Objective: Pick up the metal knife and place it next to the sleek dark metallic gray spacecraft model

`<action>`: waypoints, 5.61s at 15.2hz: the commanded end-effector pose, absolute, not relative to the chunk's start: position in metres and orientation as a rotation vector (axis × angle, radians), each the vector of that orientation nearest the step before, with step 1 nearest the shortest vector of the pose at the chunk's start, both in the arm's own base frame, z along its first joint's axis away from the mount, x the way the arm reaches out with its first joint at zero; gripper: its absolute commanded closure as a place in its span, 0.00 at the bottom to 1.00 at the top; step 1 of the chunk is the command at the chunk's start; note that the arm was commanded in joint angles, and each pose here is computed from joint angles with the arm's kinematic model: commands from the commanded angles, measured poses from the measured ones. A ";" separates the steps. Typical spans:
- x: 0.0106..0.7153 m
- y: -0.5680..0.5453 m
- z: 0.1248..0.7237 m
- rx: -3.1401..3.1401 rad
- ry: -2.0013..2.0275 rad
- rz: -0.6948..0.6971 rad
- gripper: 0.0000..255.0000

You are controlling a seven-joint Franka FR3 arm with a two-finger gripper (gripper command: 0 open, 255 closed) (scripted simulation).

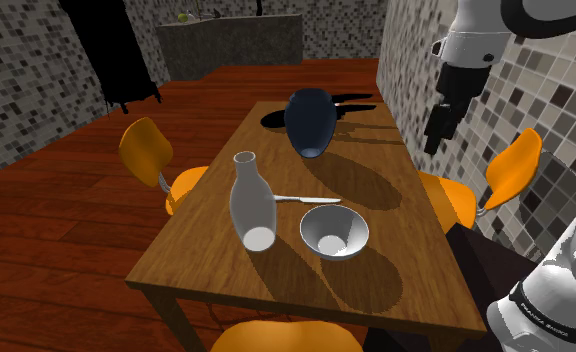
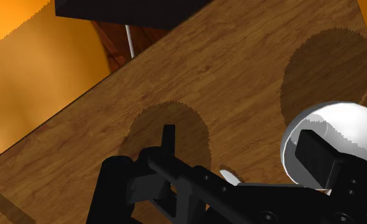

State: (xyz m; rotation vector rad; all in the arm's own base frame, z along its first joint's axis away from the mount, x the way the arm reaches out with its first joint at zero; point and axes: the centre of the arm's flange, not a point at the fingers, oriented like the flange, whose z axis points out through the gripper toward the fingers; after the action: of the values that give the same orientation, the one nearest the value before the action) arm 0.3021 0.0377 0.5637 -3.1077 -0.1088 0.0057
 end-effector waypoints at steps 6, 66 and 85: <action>0.357 0.052 0.530 -3.097 -0.310 0.005 0.00; 0.564 0.195 0.403 -2.893 -1.186 0.001 1.00; 0.564 0.195 0.504 -2.893 -1.186 0.001 1.00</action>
State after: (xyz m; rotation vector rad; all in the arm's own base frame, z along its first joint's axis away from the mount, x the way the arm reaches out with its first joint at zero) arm 0.5650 0.1951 0.4979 -2.8927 -1.1858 0.0008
